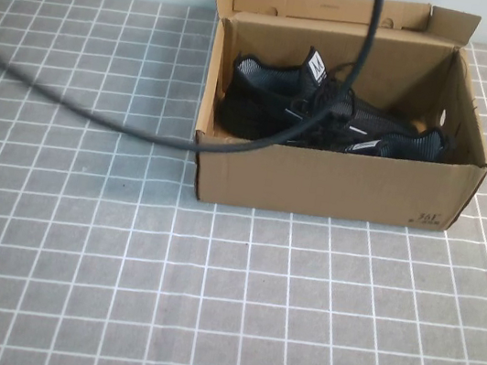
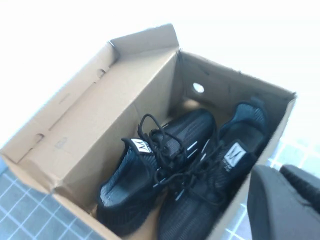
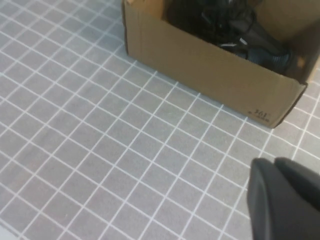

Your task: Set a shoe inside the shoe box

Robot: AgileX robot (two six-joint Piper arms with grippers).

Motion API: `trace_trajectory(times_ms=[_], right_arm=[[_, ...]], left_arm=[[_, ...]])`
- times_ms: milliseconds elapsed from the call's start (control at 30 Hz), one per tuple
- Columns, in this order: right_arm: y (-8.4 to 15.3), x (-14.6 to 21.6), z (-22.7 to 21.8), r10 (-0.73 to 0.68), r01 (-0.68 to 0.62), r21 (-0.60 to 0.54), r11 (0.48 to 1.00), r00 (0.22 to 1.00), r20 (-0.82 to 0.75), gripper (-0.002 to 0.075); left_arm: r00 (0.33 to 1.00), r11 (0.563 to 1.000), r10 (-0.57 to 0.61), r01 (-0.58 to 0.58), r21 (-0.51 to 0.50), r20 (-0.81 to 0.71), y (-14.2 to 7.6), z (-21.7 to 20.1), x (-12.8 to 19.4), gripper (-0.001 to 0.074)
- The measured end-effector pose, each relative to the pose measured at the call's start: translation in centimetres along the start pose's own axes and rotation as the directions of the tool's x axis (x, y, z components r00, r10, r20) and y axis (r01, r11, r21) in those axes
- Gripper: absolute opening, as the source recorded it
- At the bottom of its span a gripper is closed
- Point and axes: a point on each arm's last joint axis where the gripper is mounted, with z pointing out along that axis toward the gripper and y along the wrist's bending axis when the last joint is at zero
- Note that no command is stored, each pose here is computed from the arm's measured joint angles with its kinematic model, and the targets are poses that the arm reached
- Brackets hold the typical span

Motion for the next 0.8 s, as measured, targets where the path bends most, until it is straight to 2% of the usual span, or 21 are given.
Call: trace_trajectory(times_ms=[167, 333, 567, 800], right_arm=[[0.7, 3.7, -3.1, 0.012, -0.012, 0.002, 1.000, 0.997, 0.076, -0.0016], [1.2, 7.0, -5.0, 0.026, -0.027, 0.003, 1.000, 0.987, 0.156, -0.0016], [1.3, 8.5, -5.6, 0.046, -0.049, 0.005, 0.999, 0.952, 0.304, -0.0016], [0.8, 8.2, -2.5, 0.082, -0.085, -0.012, 0.996, 0.906, 0.414, -0.0016]], left_arm=[[0.997, 0.997, -0.051, 0.054, -0.046, 0.056, -2.1, -4.7, 1.5, 0.0000], [0.981, 0.982, -0.090, 0.116, -0.147, 0.173, -4.8, -7.6, 6.1, -0.0001], [0.921, 0.929, -0.066, 0.198, -0.314, 0.384, -9.9, -10.8, 16.1, -0.0001], [0.823, 0.859, -0.046, 0.322, -0.398, 0.566, -14.0, -11.6, 25.5, -0.0001]])
